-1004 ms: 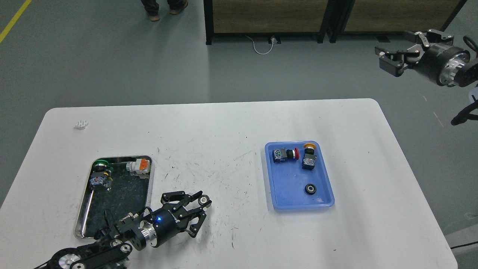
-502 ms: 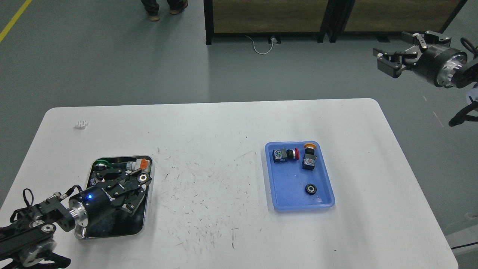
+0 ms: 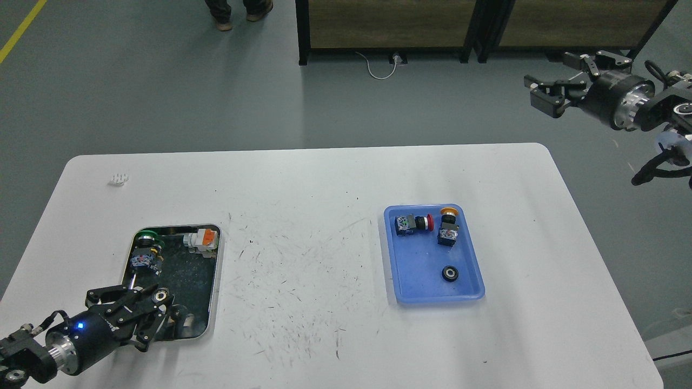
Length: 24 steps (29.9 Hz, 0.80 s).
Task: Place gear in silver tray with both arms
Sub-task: 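Move the gear with the left gripper into the silver tray and release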
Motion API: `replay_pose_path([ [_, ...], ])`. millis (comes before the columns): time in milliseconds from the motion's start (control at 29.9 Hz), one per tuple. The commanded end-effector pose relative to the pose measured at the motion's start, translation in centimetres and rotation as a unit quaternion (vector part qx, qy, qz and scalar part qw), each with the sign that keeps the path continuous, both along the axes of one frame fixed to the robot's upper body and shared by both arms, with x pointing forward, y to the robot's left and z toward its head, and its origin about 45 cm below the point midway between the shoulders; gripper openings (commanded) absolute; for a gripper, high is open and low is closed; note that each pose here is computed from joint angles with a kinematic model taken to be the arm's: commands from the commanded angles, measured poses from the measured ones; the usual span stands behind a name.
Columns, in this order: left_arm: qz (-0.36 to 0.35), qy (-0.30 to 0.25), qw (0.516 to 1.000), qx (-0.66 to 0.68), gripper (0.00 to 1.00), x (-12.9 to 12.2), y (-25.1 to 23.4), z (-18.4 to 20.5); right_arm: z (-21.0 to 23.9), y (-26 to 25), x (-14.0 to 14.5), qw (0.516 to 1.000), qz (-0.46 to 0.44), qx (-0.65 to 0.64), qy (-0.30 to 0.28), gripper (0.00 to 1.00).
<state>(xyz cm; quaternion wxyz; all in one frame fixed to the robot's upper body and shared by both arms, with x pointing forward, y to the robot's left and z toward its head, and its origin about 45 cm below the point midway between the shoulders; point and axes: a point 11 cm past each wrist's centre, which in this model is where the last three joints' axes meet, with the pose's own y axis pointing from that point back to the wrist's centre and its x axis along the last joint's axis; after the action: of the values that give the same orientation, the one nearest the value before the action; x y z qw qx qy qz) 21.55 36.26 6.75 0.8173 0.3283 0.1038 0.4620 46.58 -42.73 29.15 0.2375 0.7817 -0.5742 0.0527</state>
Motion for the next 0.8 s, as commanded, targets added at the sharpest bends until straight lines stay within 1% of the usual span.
replay_pose_path([
  [0,0.008,0.002,1.000,0.006,0.25,-0.2,0.5,-0.4,-0.3,0.6,0.2,1.000,0.004,0.002,0.001,0.84],
  [134,0.013,0.010,1.000,0.006,0.28,-1.0,0.6,-1.0,-0.7,0.9,0.3,1.000,0.004,-0.001,0.003,0.84],
  [201,0.016,0.013,1.000,0.004,0.32,-1.3,0.3,-1.4,-0.7,1.1,0.4,1.000,0.005,0.000,0.003,0.84],
  [301,0.020,0.016,1.000,0.005,0.43,-1.6,0.3,-1.9,-0.7,1.1,0.4,1.000,0.005,-0.001,0.003,0.84],
  [402,0.021,0.019,1.000,-0.001,0.58,-1.8,-0.2,-2.2,-1.0,1.4,0.3,1.000,0.012,-0.003,0.008,0.84],
  [469,0.022,0.014,1.000,-0.005,0.66,-1.6,-0.4,-2.2,-1.4,2.0,0.1,1.000,0.023,-0.006,0.015,0.84],
  [535,0.032,0.012,0.999,-0.010,0.76,-1.5,-0.6,-2.2,-2.2,3.6,-0.5,0.998,0.054,-0.009,0.029,0.84],
  [669,0.050,0.002,0.999,-0.011,0.88,-0.8,-0.6,-2.0,-3.8,6.1,-2.3,0.992,0.110,-0.021,0.062,0.84],
  [770,0.070,-0.011,0.997,-0.016,0.95,0.4,-0.3,-1.4,-5.1,6.9,-4.0,0.986,0.139,-0.032,0.091,0.84],
])
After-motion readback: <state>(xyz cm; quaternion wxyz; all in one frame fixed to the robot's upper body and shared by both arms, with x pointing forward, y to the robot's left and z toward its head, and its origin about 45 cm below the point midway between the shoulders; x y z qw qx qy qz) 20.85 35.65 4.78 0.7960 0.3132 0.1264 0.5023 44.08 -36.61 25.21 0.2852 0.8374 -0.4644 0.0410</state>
